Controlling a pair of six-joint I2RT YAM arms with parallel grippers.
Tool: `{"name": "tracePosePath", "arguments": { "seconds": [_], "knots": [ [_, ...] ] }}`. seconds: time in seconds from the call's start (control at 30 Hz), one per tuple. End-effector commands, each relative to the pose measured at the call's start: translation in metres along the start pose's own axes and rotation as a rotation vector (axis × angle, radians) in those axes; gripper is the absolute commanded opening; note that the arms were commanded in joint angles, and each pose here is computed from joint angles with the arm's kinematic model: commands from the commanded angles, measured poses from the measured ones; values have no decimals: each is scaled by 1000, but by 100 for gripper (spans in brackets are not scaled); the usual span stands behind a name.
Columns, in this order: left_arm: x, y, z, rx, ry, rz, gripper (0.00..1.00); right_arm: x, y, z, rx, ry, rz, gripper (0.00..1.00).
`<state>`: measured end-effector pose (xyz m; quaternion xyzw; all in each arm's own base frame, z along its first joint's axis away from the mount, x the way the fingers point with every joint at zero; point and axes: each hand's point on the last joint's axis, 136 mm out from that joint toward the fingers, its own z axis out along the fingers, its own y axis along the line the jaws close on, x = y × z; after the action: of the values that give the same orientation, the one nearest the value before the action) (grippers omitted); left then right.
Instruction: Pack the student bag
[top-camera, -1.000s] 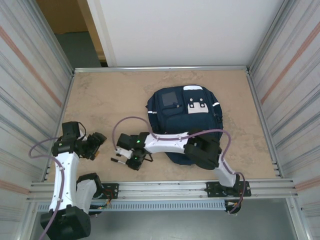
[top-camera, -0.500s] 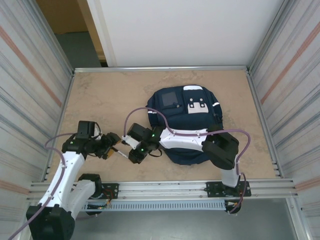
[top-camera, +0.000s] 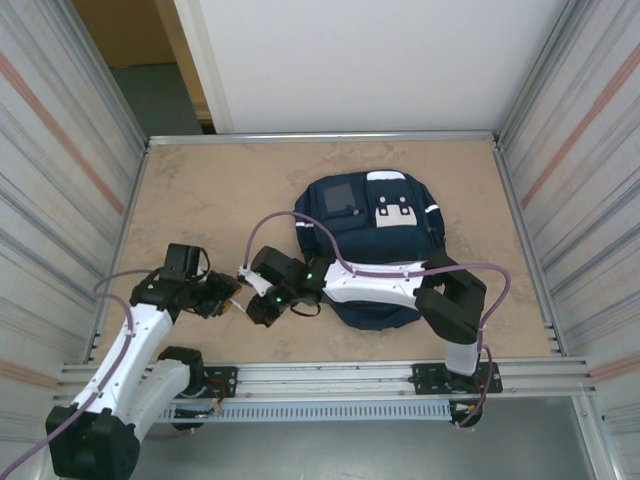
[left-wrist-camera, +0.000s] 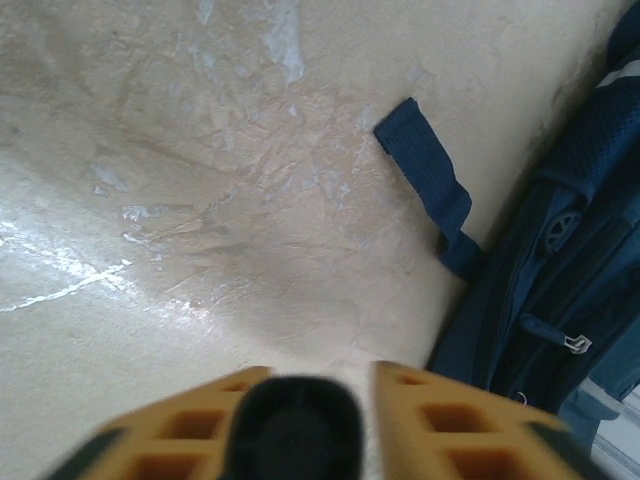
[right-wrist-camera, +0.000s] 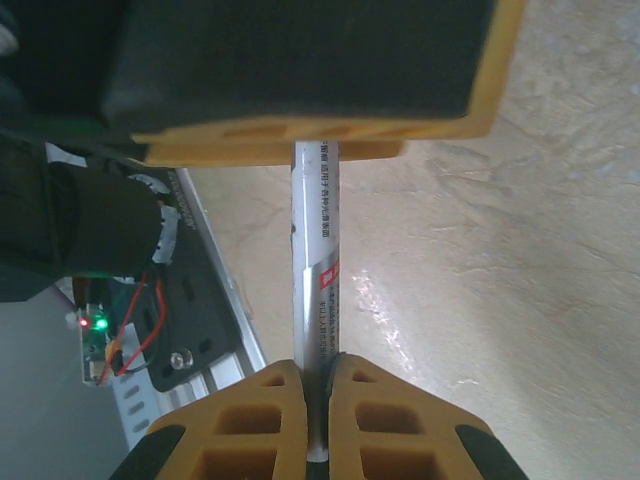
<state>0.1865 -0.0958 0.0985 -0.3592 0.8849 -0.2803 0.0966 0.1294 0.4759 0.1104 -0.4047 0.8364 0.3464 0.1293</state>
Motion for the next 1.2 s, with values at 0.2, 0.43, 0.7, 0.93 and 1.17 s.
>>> {"name": "tracePosePath", "arguments": {
  "seconds": [0.2,0.43,0.7,0.93,1.17],
  "knots": [
    [3,-6,-7,10,-26,9,4,-9,10,-30,-25,-86,-23,33],
    [17,-24,-8,36,12,106,3,-5,8,-49,-247,-60,132,56],
    [40,-59,0,187,112,146,4,-13,23,-35,-468,-44,278,48],
    [43,-59,-2,191,114,152,3,-9,11,-42,-351,-44,266,53],
    [45,-66,-4,206,119,161,3,3,11,-36,-336,-7,251,49]
  ]
}}
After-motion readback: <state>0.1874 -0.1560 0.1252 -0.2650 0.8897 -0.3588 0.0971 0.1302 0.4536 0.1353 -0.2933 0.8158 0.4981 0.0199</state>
